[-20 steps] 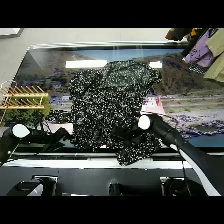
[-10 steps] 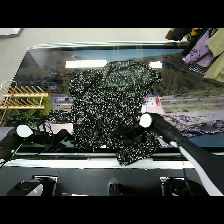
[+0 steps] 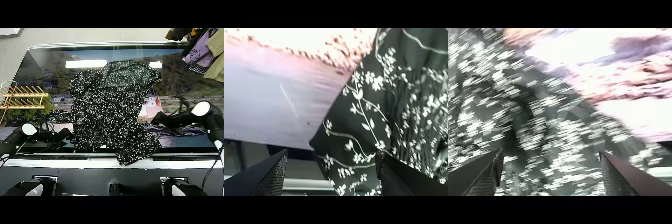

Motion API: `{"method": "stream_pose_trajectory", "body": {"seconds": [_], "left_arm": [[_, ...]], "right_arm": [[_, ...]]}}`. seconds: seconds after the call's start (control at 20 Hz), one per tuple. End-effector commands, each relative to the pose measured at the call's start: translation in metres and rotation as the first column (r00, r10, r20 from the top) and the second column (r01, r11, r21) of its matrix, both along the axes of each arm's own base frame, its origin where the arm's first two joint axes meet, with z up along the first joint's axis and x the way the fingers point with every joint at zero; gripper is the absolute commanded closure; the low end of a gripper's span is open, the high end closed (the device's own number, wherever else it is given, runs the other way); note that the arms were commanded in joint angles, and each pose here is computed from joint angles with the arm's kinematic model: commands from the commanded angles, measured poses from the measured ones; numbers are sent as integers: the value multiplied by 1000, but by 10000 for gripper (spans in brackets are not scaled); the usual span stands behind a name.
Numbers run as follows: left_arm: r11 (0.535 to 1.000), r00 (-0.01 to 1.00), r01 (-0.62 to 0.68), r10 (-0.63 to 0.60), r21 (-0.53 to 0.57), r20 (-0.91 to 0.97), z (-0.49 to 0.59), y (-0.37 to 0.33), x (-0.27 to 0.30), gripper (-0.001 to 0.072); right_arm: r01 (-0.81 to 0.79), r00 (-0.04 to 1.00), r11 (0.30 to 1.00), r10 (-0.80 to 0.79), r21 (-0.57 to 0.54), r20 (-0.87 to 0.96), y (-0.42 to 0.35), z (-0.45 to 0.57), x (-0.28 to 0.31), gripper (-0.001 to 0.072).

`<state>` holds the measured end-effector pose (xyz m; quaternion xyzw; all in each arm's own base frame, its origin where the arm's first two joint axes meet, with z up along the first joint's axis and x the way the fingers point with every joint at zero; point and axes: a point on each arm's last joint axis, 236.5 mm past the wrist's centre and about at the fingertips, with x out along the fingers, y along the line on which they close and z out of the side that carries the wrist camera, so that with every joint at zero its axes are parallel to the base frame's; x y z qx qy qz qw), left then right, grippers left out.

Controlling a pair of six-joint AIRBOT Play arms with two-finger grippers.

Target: Fold the clothes and pants, and hang the long-sleeved shirts on hangers.

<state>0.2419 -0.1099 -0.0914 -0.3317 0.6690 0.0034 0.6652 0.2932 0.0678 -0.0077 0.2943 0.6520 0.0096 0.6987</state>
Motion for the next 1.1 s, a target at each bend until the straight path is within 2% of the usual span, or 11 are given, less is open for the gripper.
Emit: {"method": "stream_pose_trajectory", "body": {"seconds": [0.0,0.25,0.3,0.35,0.4,0.5,0.55,0.6,0.65,0.8,1.05], "left_arm": [[999,1000,-7,8,-35,9,-7,-7,8,85],[995,999,24,-21,-99,36,-4,-21,13,122],[995,999,25,-22,-99,35,-4,-21,13,260],[995,999,25,-22,-100,35,-4,-21,13,522],[995,999,26,-22,-99,36,-4,-21,13,674],[995,999,26,-22,-99,37,-4,-21,13,680],[995,999,26,-22,-99,38,-3,-21,13,681],[995,998,33,-28,-99,51,0,-22,16,681],[993,996,55,-48,-102,71,7,-23,21,682],[987,974,143,-126,-78,189,52,-24,57,682],[969,838,131,-222,210,499,213,20,148,683]], "right_arm": [[-72,997,996,73,51,-5,-20,-18,2,10],[-189,980,961,197,201,-23,20,-58,13,11],[-194,978,958,206,211,-39,26,-67,13,11],[-206,973,955,223,216,-60,34,-77,11,11],[-221,967,950,243,220,-80,41,-85,8,12],[-257,952,938,286,232,-104,57,-93,0,63],[-272,948,931,303,242,-101,65,-90,-2,239],[-277,946,924,310,265,-92,74,-84,-3,537],[-290,945,918,320,272,-72,80,-76,-3,671],[-330,943,921,315,207,104,80,-20,29,672],[-216,782,976,167,9,600,41,204,112,673]]}}
